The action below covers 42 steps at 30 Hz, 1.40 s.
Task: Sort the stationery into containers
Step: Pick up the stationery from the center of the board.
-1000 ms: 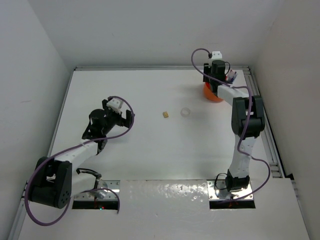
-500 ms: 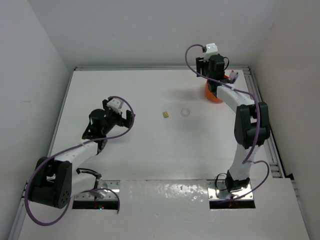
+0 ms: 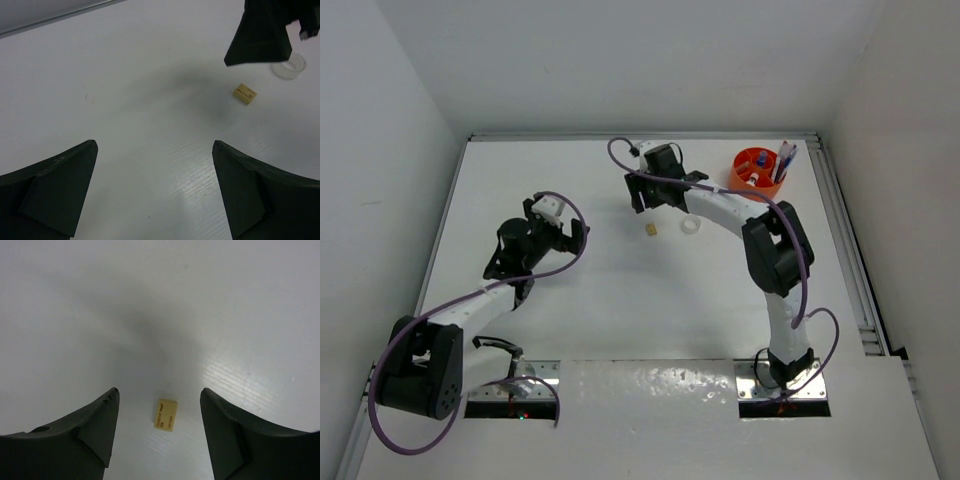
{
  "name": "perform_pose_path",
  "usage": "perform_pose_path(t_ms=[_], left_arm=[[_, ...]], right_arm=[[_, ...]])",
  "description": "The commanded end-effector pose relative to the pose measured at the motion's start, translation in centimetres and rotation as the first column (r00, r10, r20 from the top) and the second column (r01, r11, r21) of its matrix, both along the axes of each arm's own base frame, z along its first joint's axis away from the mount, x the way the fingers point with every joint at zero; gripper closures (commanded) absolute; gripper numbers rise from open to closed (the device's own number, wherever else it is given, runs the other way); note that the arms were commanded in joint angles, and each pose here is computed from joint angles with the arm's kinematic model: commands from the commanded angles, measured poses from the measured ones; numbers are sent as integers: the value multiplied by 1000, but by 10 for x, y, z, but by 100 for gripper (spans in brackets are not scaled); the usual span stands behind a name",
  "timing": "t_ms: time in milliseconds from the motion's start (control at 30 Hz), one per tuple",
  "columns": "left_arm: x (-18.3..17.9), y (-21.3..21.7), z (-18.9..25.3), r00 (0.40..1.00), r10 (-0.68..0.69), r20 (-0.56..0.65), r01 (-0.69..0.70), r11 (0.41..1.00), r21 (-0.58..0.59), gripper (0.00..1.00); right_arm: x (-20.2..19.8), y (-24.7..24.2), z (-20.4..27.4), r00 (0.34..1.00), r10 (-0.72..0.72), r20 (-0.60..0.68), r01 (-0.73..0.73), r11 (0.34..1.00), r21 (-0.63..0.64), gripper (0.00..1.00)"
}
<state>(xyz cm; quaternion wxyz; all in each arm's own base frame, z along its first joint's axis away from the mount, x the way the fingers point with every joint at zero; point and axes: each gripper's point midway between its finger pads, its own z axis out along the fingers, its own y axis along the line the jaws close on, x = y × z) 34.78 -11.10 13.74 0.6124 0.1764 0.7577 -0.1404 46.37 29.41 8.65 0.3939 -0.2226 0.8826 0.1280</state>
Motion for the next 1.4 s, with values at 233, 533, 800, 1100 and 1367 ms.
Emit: perform_pose_path(t_ms=[233, 533, 800, 1100, 1367], left_arm=[[-2, 1, 17, 998, 29, 55, -27, 999, -37, 3], [-3, 5, 12, 998, 50, 45, -49, 998, -31, 3], [2, 36, -2, 954, 294, -64, -300, 945, -130, 0], [-18, -35, -11, 961, -276, 15, 271, 951, 152, 4], [-11, -67, 42, 801, -536, 266, 401, 811, 426, 4]], right_arm=[[-23, -16, -71, 964, -145, -224, 126, 987, -97, 35], [-40, -16, -102, 947, -156, -281, 124, 984, -129, 55], [-18, -17, -53, 977, -138, -160, 123, 987, -100, 100], [74, -76, 116, 934, -281, 219, 256, 957, 137, 100], [115, -198, 115, 819, -492, 296, 520, 854, -18, 100]])
